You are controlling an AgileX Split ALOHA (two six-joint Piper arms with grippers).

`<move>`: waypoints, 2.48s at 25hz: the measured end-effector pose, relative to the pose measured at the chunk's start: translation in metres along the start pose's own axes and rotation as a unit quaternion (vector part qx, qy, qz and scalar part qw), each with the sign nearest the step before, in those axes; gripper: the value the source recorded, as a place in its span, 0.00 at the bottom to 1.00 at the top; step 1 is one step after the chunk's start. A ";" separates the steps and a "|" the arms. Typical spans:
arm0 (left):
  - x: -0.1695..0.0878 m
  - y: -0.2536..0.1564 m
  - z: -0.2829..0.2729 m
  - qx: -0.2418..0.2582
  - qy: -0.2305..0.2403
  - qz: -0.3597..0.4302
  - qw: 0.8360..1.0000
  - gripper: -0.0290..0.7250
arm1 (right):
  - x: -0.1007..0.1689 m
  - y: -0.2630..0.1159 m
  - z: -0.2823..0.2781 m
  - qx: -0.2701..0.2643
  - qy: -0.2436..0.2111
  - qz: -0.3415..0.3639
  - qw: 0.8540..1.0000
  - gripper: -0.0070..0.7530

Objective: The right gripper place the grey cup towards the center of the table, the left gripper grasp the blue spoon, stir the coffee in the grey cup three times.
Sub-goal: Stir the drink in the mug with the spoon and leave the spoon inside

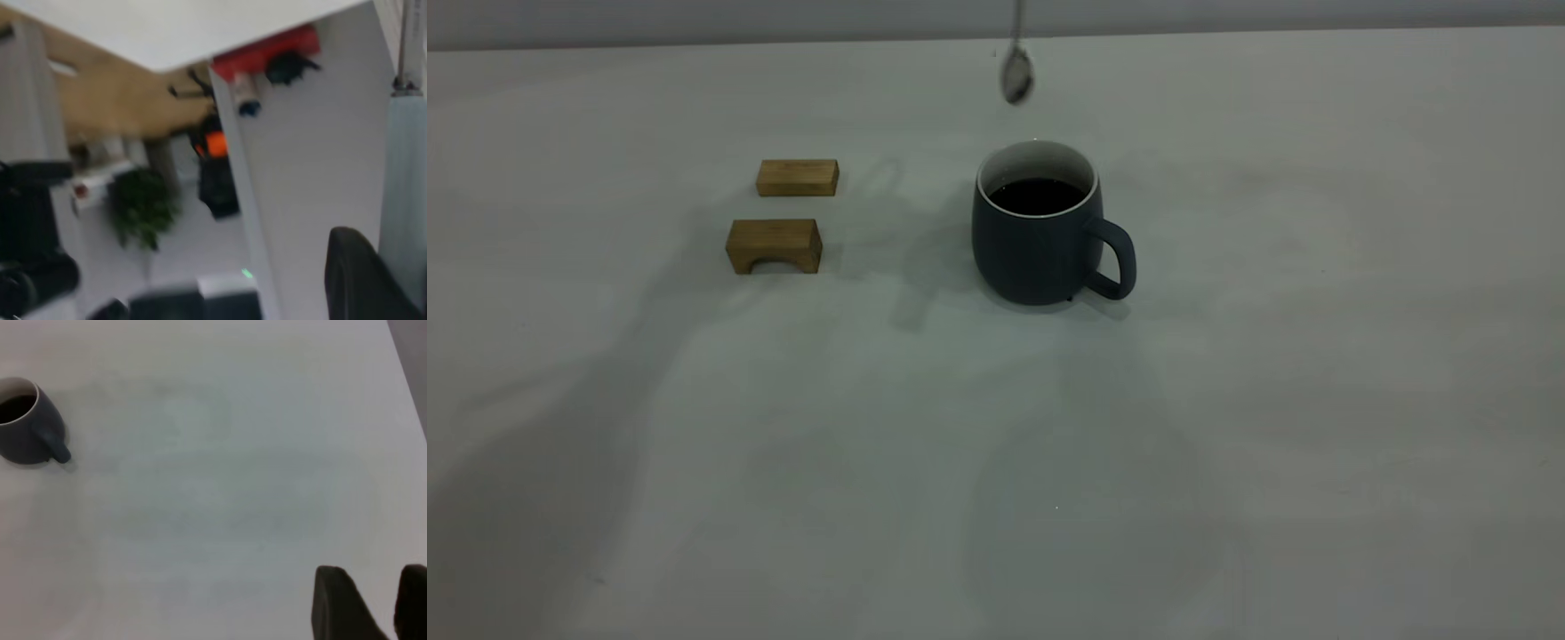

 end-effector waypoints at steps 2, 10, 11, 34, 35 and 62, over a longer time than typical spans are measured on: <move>-0.001 0.007 0.006 0.015 -0.008 -0.031 0.999 0.24 | 0.000 0.000 0.000 0.000 0.000 0.000 1.000 0.33; 0.006 0.036 0.022 0.022 -0.008 -0.092 0.995 0.24 | 0.000 0.000 0.000 0.000 0.000 0.000 1.000 0.33; 0.008 0.043 0.025 0.020 -0.007 -0.099 0.995 0.24 | 0.000 0.000 0.000 0.000 0.000 0.000 1.000 0.33; 0.026 0.083 0.052 0.056 -0.015 -0.086 0.995 0.23 | 0.000 0.000 0.000 0.000 0.000 0.000 1.000 0.33; 0.028 0.085 0.053 0.055 -0.010 -0.110 0.992 0.23 | 0.000 0.000 0.000 0.000 0.000 0.000 1.000 0.33; 0.027 0.083 0.053 0.053 -0.011 -0.038 0.998 0.19 | 0.000 0.000 0.000 -0.001 0.000 0.000 1.000 0.33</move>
Point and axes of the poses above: a point on each arm's last joint axis where the gripper is mounted, z pointing out along that axis toward the gripper, x along the wrist's bending axis when the last joint is at zero, y = z × x, the point moved 10 cm from there along z, pointing out along that axis toward the gripper, and after that the axes turned 6 degrees about z, right-handed, at the moved point
